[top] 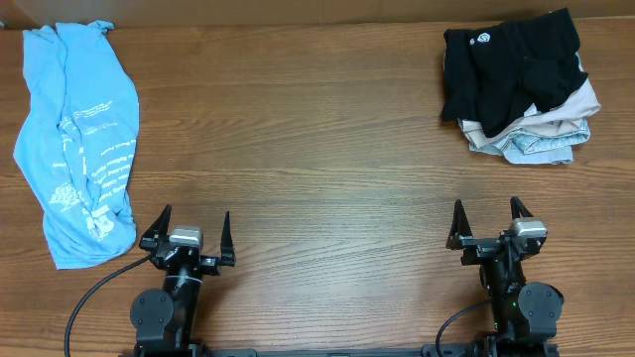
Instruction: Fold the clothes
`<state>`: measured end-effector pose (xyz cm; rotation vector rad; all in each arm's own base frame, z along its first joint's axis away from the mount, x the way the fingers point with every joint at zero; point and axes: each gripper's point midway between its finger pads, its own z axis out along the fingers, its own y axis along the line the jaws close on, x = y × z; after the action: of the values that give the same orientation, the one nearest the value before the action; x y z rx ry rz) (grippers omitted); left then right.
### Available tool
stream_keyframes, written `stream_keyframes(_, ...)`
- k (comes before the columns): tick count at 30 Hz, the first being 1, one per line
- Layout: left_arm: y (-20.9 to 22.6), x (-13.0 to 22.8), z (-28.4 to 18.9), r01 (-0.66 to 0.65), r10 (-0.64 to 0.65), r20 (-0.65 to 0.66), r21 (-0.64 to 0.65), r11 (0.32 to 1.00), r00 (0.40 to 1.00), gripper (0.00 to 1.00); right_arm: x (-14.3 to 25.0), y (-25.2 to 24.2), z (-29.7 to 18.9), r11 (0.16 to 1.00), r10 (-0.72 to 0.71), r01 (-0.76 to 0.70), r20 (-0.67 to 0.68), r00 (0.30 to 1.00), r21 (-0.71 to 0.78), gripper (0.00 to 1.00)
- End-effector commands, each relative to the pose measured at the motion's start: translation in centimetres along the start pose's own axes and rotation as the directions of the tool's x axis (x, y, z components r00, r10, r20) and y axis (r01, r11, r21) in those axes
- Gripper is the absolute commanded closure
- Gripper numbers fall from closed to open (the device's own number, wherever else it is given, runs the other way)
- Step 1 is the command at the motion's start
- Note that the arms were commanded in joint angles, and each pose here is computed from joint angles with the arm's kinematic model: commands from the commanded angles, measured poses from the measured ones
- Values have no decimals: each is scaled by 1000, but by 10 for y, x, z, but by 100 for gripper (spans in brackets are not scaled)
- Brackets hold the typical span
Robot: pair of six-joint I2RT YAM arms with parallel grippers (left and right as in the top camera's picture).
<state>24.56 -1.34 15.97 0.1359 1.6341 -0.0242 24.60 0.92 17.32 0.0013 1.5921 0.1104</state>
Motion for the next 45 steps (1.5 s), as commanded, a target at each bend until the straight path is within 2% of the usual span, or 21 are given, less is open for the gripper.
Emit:
stream_keyframes(1,1,0,0,13,-13,7,-2,1000,1000,0,2,-1,0,1000,-7,7,3,1000,4,0)
stream_keyframes(41,1,0,0,11,-11,7,-4,1000,1000,0,2,-1,0,1000,-8,8,3,1000,4,0)
stream_keyframes(45,1,0,0,9,-9,7,-5,1000,1000,0,2,-6,0,999,-7,7,3,1000,38,0)
